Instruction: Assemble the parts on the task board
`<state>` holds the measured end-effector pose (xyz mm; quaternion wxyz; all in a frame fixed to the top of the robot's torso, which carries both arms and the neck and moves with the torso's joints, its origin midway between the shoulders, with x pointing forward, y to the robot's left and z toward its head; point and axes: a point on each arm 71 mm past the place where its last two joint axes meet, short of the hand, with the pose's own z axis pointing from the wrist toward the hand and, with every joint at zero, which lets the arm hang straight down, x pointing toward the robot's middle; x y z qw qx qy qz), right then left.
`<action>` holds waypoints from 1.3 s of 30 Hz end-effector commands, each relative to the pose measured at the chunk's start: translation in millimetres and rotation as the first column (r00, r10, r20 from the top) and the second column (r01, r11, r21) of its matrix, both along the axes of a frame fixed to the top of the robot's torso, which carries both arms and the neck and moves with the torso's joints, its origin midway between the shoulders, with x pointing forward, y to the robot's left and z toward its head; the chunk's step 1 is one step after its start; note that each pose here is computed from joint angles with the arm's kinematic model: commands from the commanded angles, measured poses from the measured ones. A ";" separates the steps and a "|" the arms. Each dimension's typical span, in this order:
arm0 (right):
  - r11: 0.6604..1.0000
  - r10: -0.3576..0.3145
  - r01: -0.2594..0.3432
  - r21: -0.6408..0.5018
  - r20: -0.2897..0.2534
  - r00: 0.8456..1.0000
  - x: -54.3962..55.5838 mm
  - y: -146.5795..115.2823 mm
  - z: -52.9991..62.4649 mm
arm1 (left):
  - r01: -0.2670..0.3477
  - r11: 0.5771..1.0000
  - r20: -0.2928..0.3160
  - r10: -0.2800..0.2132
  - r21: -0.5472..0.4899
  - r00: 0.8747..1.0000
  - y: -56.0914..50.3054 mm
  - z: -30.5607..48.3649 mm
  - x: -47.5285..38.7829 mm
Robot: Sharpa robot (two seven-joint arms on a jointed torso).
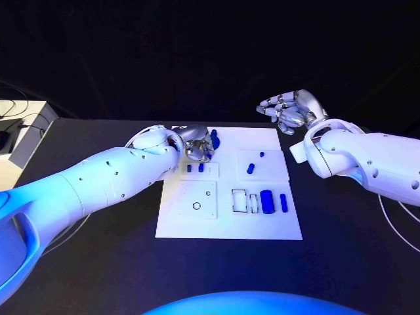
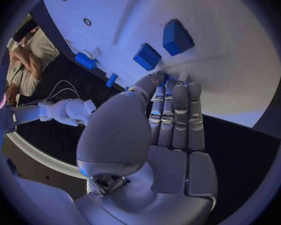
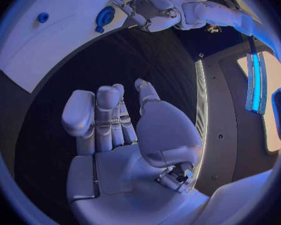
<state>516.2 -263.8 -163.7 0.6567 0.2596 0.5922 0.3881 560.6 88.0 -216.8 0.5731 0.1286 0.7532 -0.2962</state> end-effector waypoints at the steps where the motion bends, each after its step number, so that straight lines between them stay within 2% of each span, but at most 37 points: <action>1: 1.000 0.016 -0.016 -0.009 0.011 1.000 -0.4 2.3 1.0 | 0.013 1.000 -0.001 -0.013 -0.004 1.000 -2.1 0.2 -0.8; 13: 1.000 0.019 -0.019 -0.010 0.011 1.000 -0.2 3.1 1.0 | -0.008 0.998 0.025 0.009 -0.069 1.000 -0.1 4.6 -0.5; 20: 1.000 0.019 -0.018 -0.011 0.011 1.000 0.0 2.9 1.0 | -0.022 0.993 0.004 0.023 -0.115 1.000 2.5 7.0 -2.3; 24: 1.000 0.018 -0.018 -0.011 0.012 1.000 0.0 2.4 1.0 | -0.036 0.989 -0.016 0.034 -0.143 0.999 5.8 12.1 -4.0; 33: 1.000 0.012 -0.011 -0.014 0.011 1.000 -0.3 -1.0 1.0 | -0.063 0.984 -0.048 0.056 -0.166 0.997 22.7 25.0 -7.3; 39: 1.000 0.008 -0.008 -0.015 0.012 1.000 -0.5 -2.6 1.1 | -0.085 0.984 -0.059 0.077 -0.157 0.995 35.5 27.0 -7.1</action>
